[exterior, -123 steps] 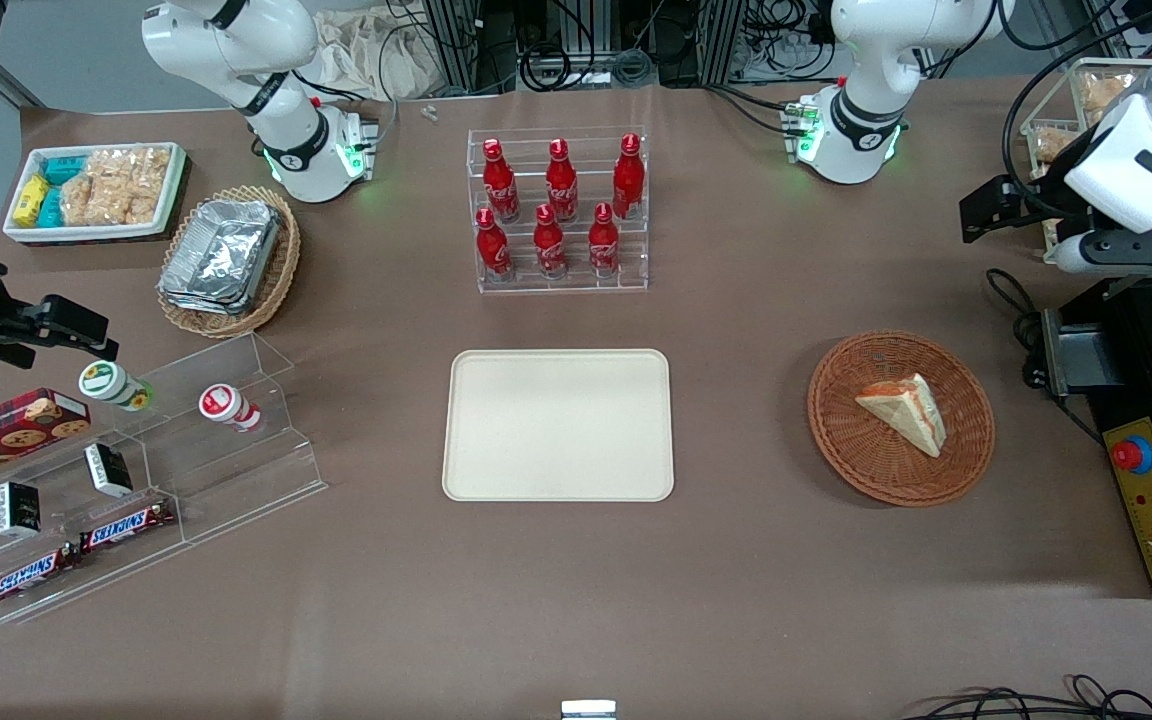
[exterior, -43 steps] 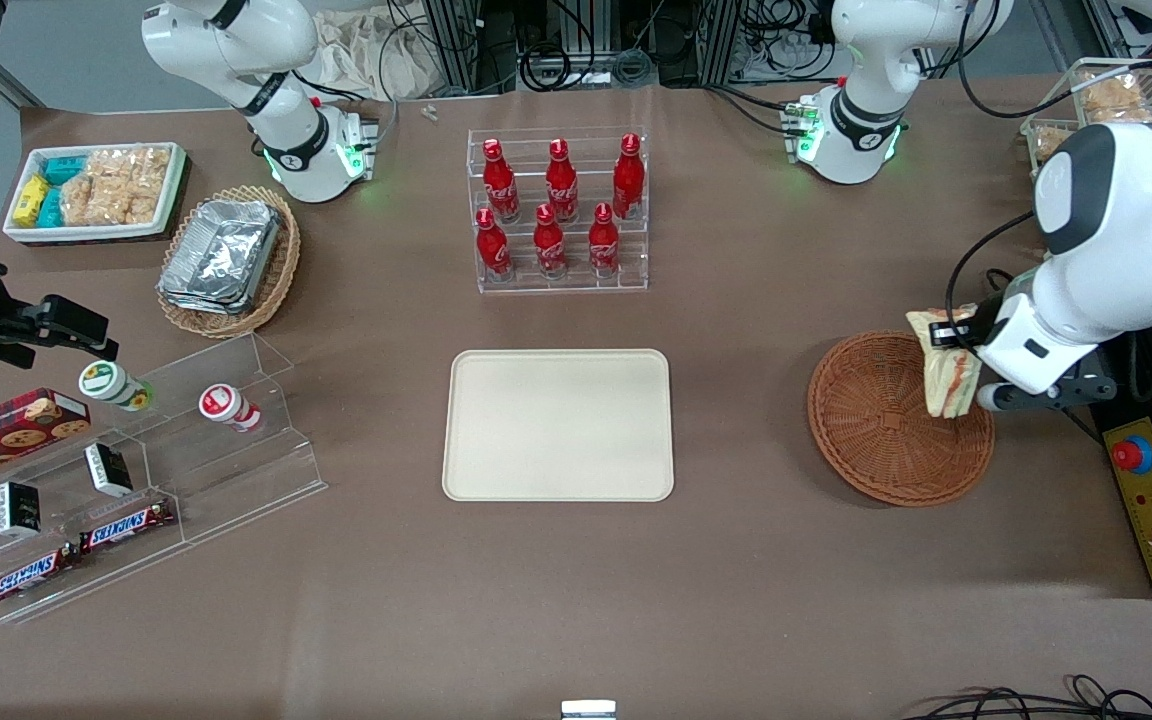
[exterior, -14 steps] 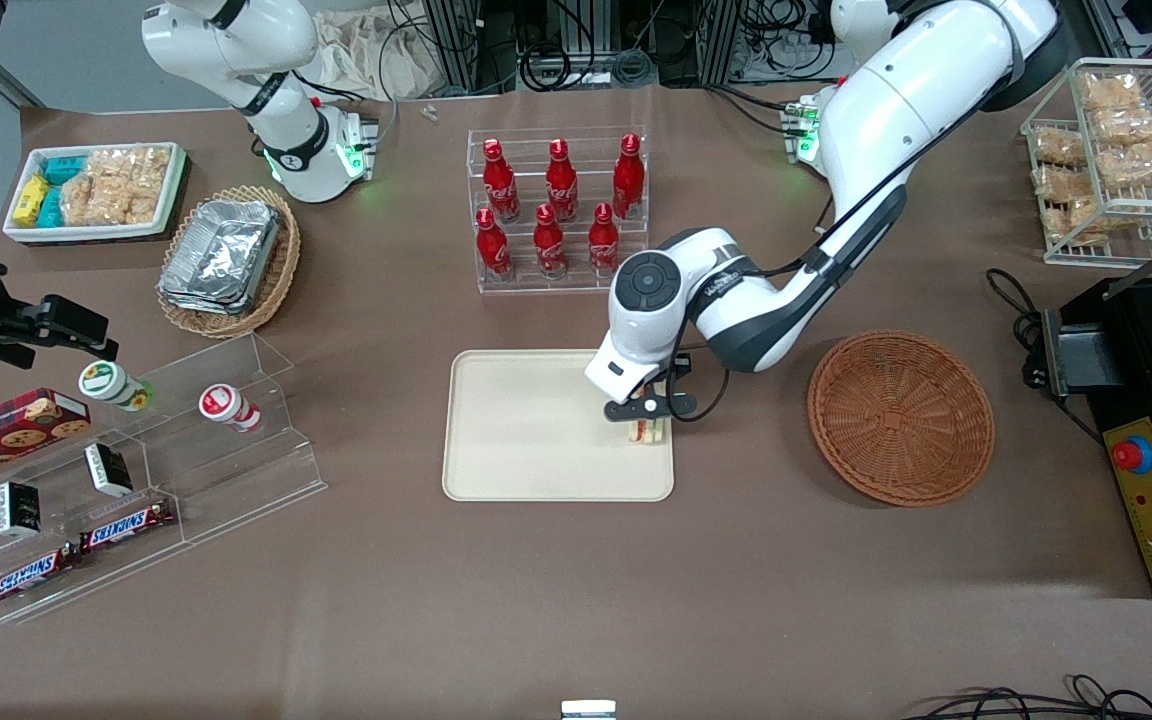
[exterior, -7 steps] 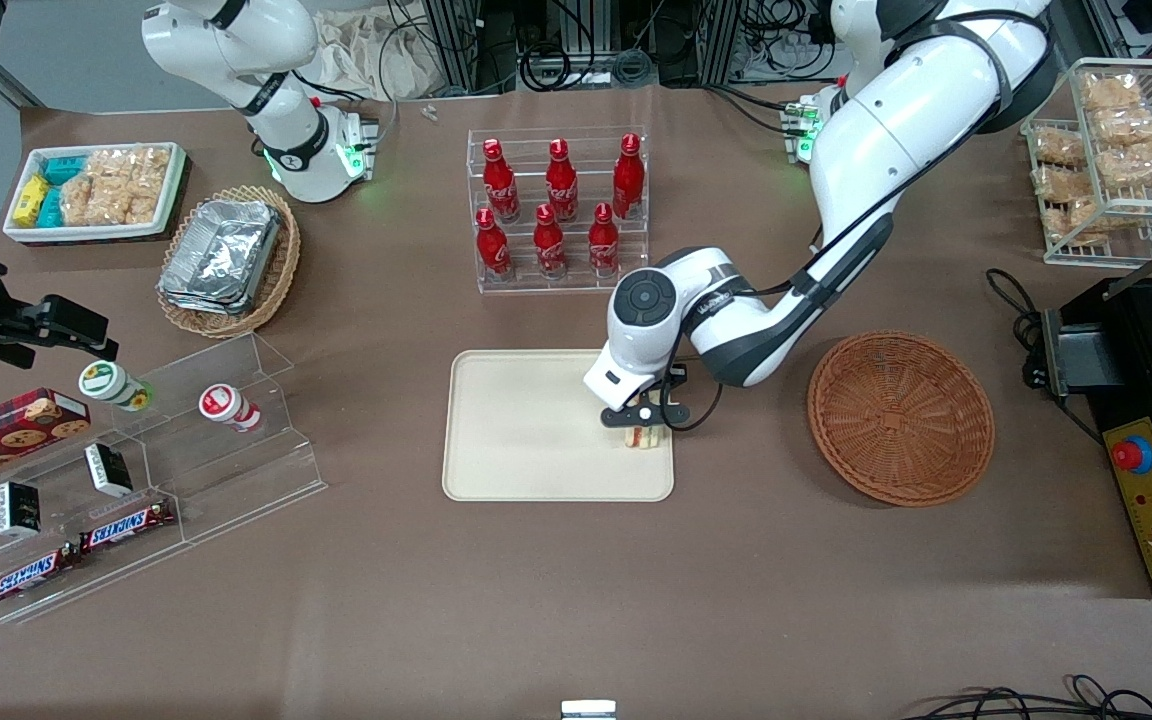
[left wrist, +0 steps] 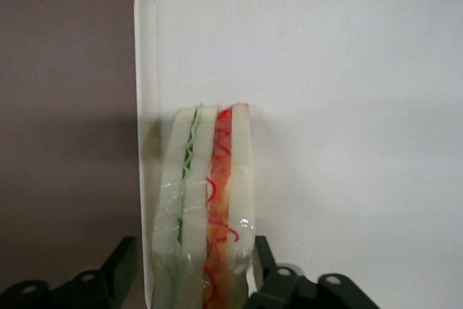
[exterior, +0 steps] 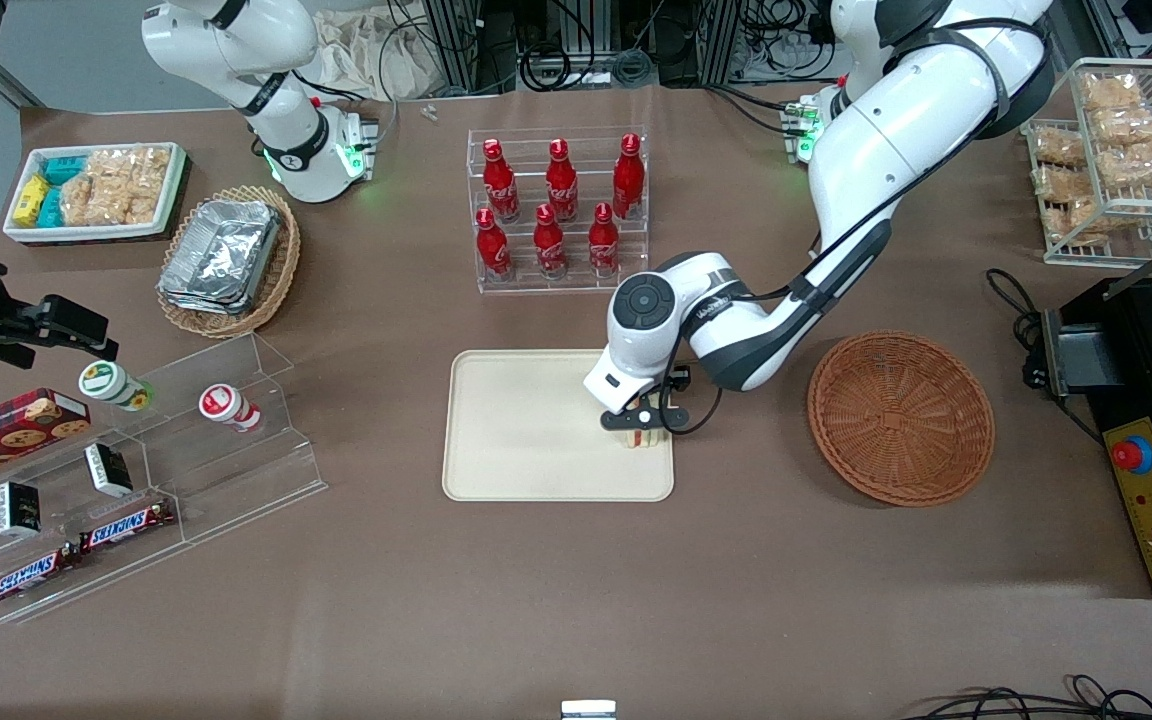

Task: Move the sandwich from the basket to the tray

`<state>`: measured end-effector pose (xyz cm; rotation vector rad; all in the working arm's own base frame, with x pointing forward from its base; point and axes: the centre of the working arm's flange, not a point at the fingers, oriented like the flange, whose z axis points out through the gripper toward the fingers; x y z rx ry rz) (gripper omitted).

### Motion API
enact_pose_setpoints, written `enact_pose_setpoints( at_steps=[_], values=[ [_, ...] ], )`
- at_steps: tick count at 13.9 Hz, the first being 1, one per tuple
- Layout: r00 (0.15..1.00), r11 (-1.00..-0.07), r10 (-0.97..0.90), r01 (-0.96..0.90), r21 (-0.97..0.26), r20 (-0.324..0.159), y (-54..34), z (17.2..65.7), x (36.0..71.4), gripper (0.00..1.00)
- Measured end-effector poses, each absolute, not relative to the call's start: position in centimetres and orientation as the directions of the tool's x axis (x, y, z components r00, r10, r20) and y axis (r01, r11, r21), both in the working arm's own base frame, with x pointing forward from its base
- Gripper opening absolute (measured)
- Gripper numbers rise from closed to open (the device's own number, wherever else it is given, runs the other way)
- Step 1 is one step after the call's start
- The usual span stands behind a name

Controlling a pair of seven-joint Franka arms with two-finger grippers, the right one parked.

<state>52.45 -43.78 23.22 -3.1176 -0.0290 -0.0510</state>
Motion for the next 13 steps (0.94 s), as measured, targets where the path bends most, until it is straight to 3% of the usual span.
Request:
enact_pose_setpoints(
  at_steps=[2,5,8,13],
  values=[
    [0.995,-0.999,0.040,0.042,-0.019,0.091,-43.2,26.9,54.1,0.99],
    [0.980,-0.993,0.117,0.120,-0.004,0.160,-40.8,34.6,56.3,1.00],
    [0.983,-0.989,0.145,0.139,0.055,0.111,-37.0,40.4,57.7,1.00],
    [0.996,-0.998,0.068,0.069,0.013,-0.057,-28.1,49.8,59.1,1.00]
  ],
)
